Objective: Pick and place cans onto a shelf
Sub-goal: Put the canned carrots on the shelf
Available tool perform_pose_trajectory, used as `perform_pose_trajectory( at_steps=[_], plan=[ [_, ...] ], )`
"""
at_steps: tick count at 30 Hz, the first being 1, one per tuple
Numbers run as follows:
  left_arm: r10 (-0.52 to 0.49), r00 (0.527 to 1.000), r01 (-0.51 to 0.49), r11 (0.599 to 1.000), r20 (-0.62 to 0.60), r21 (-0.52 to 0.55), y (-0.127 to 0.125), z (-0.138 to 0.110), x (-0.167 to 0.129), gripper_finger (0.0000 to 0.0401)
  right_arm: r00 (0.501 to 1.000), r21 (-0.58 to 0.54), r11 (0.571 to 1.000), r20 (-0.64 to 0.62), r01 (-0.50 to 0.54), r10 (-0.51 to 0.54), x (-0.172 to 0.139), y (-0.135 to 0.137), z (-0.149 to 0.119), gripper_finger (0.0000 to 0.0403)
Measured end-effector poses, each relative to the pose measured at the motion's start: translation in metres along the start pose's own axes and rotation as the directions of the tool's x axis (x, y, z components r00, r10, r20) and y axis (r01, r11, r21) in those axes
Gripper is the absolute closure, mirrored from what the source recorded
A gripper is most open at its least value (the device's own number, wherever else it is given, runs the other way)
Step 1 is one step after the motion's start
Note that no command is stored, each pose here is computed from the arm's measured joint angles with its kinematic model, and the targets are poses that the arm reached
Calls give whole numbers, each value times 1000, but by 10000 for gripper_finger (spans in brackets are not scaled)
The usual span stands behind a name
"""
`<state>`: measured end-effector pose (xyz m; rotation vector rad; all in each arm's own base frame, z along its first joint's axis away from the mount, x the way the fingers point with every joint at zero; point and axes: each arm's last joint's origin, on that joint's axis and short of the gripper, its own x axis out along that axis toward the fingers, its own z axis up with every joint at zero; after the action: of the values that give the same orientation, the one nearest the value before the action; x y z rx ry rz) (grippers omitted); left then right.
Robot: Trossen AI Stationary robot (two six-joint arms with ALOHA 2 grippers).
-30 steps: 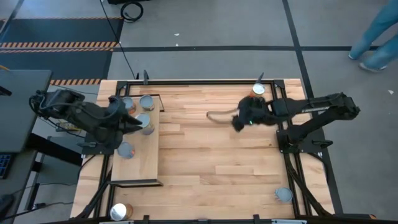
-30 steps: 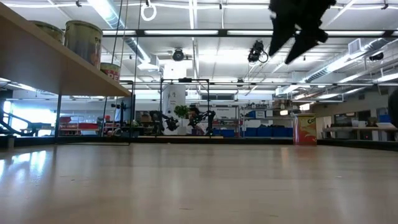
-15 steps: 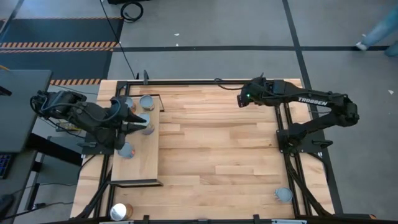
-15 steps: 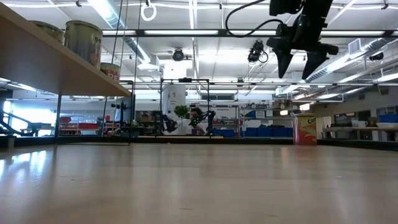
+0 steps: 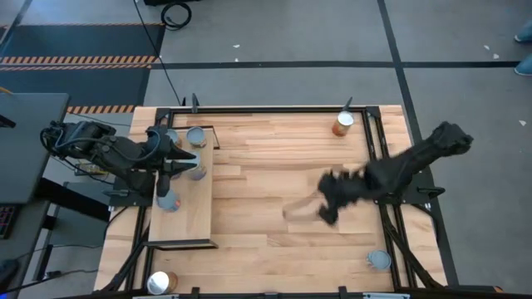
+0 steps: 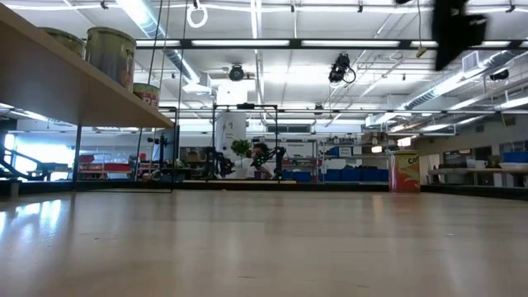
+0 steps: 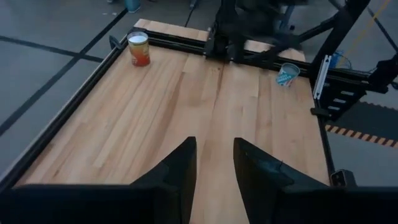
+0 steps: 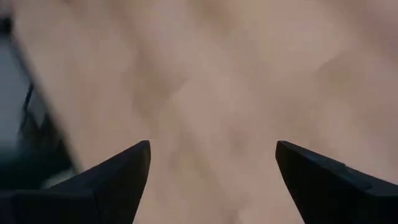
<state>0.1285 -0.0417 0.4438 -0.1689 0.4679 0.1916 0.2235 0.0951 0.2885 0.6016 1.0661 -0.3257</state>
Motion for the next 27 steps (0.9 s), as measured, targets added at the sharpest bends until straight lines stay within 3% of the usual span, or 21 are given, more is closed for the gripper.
perform_pose_trajectory(
  at_steps=[3, 6, 9, 14, 17, 21, 23, 27],
  plan=[
    [6, 1000, -6, 1000, -1, -4, -1, 0, 1, 289, 973, -45, 998, -228, -32, 20, 12, 29, -34, 50],
    [43, 999, -43, 999, 10, -6, -1, 1, 3, 289, 892, -67, 998, -452, -12, -20, 14, 52, -63, 50],
    [80, 996, -80, 996, 24, -27, -1, 1, 6, 289, 814, -83, 995, -573, 60, -97, 13, 63, -90, 50],
    [90, 996, -89, 995, 13, -49, -6, 2, 12, 289, 766, 9, 976, -621, 217, -165, 22, 74, -126, 50],
    [99, 995, -98, 991, 6, -87, -8, 2, 16, 289, 725, 117, 907, -645, 405, -240, 36, 75, -138, 53],
    [105, 994, -105, 991, -6, -80, -10, 1, 21, 289, 657, 189, 818, -702, 544, -275, 56, 79, -148, 54],
    [102, 995, -102, 992, -6, -80, -10, 1, 20, 289, 648, 195, 801, -706, 566, -286, 64, 81, -152, 54],
    [102, 995, -102, 992, -6, -80, -10, 1, 20, 289, 668, 194, 812, -685, 551, -290, 75, 85, -159, 58]
  ],
)
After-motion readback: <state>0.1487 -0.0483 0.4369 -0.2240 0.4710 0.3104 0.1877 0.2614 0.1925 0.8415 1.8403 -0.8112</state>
